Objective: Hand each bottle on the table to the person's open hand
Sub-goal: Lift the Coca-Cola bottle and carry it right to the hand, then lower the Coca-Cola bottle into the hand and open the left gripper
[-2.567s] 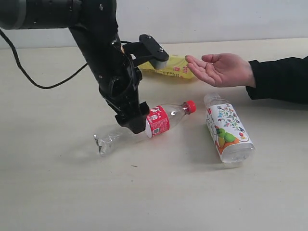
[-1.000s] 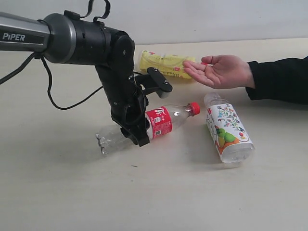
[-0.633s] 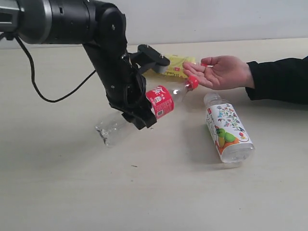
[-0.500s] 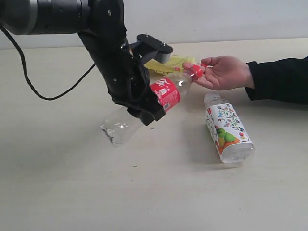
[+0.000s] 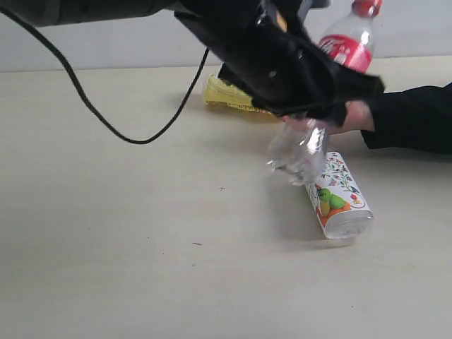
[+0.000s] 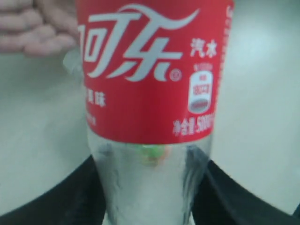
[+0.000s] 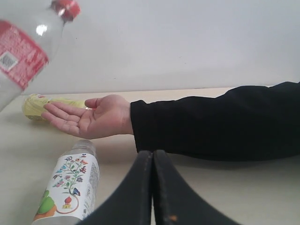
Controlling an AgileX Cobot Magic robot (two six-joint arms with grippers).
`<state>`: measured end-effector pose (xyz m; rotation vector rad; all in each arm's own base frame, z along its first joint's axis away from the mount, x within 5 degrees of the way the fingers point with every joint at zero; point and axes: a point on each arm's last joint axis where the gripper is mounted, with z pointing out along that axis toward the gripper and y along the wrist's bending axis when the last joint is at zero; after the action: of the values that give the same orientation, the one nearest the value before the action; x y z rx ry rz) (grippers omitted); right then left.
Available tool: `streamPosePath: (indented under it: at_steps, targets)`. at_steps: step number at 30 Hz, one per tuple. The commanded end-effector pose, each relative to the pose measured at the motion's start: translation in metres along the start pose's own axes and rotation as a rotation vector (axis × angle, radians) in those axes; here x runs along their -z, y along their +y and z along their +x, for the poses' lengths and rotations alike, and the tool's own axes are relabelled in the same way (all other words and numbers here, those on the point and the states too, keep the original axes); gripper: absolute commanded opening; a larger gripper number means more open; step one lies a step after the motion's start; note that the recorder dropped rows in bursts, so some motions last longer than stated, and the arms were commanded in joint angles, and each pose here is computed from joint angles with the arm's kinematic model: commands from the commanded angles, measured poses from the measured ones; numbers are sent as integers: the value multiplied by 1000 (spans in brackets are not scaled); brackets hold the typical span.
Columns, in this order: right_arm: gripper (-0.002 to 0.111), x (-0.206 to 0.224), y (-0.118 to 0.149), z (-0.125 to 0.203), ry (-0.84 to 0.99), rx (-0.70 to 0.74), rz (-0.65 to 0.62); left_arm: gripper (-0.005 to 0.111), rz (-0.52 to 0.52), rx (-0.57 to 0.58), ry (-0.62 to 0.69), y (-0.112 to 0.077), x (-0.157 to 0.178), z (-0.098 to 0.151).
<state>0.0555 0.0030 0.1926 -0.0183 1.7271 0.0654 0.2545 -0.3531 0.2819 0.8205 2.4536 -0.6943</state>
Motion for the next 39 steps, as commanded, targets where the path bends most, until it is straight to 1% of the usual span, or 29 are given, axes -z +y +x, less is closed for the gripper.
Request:
streamPosePath:
  at_steps: [1, 4, 8, 12, 15, 18, 22, 26, 27, 29, 30, 33, 36, 39]
  targets:
    - [0, 0, 0, 1, -6, 13, -2, 0, 75, 110, -177, -20, 17, -31]
    - [0, 0, 0, 1, -6, 13, -2, 0, 98, 169, -228, -23, 20, -48]
    - [0, 0, 0, 1, -6, 11, -2, 0, 125, 239, -272, -24, 12, -68]
    - [0, 0, 0, 1, -6, 11, -2, 0, 144, 280, -288, -26, -7, -79]
    - [0, 0, 0, 1, -6, 13, -2, 0, 143, 317, -280, -22, -26, -82]
    - [0, 0, 0, 1, -6, 13, -2, 0, 130, 385, -268, -9, -44, -84]
    - [0, 0, 0, 1, -4, 11, -1, 0, 99, 498, -240, 16, -71, -81]
    - [0, 0, 0, 1, -4, 11, -1, 0, 103, 590, -207, 38, -89, -78]
    - [0, 0, 0, 1, -4, 13, -1, 0, 101, 621, -200, 47, -96, -77]
    - [0, 0, 0, 1, -4, 13, -1, 0, 87, 650, -191, 61, -108, -73]
    - [0, 0, 0, 1, -4, 13, -1, 0, 89, 666, -186, 64, -113, -72]
    - [0, 0, 0, 1, -4, 13, -1, 0, 102, 753, -169, 83, -131, -66]
    - [0, 0, 0, 1, -4, 13, -1, 0, 95, 747, -153, 93, -144, -60]
    - [0, 0, 0, 1, -4, 13, -1, 0, 86, 757, -143, 98, -152, -56]
